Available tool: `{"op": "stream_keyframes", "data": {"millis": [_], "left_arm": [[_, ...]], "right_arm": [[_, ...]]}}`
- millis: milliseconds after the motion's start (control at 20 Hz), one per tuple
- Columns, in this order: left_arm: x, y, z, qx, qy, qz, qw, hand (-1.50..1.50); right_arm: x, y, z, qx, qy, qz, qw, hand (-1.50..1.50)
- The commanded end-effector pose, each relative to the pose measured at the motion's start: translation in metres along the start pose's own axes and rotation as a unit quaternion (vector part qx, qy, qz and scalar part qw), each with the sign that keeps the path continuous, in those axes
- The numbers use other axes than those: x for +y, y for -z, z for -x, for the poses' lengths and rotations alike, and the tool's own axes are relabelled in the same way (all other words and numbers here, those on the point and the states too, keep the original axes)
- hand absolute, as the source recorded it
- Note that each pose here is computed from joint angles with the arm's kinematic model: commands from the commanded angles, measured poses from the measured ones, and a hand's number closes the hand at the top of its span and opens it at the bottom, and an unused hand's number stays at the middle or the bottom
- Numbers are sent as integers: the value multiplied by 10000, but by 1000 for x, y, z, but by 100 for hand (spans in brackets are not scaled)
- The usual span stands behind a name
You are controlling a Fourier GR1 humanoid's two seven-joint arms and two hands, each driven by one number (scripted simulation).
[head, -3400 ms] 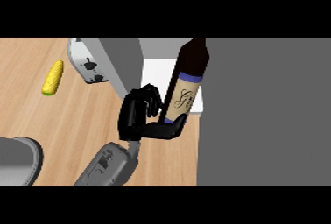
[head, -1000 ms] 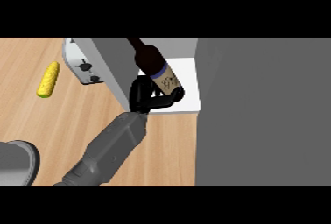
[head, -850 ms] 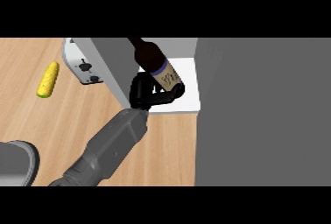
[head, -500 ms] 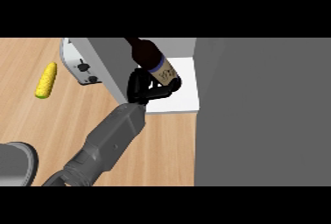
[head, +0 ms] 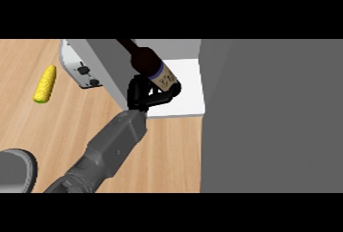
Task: Pick up the wine, place it into the cabinet and close the cabinet
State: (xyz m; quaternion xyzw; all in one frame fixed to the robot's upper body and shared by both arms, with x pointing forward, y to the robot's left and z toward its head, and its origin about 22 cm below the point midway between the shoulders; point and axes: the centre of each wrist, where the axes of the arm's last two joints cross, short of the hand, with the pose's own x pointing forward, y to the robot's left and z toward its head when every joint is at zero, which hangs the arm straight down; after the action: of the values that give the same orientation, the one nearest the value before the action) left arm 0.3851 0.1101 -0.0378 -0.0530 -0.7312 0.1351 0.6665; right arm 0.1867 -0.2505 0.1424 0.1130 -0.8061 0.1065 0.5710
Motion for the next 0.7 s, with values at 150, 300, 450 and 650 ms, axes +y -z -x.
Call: {"op": "stream_keyframes", "data": {"millis": [150, 300, 450, 650], "left_arm": [[5, 0, 1, -327, -129, -363, 9987, 150], [21, -10, 15, -679, 10, -284, 9973, -150], [25, 9, -4, -872, 11, -118, 9961, -150], [16, -4, 4, -1025, -228, 87, 9944, -150]], "right_arm": [[10, -1, -3, -70, -35, 14, 10000, -150], [-7, -3, 4, -84, -94, 91, 9999, -150], [-4, -2, 2, 40, -149, 103, 9998, -150], [-2, -10, -18, -79, -137, 55, 9999, -150]]}}
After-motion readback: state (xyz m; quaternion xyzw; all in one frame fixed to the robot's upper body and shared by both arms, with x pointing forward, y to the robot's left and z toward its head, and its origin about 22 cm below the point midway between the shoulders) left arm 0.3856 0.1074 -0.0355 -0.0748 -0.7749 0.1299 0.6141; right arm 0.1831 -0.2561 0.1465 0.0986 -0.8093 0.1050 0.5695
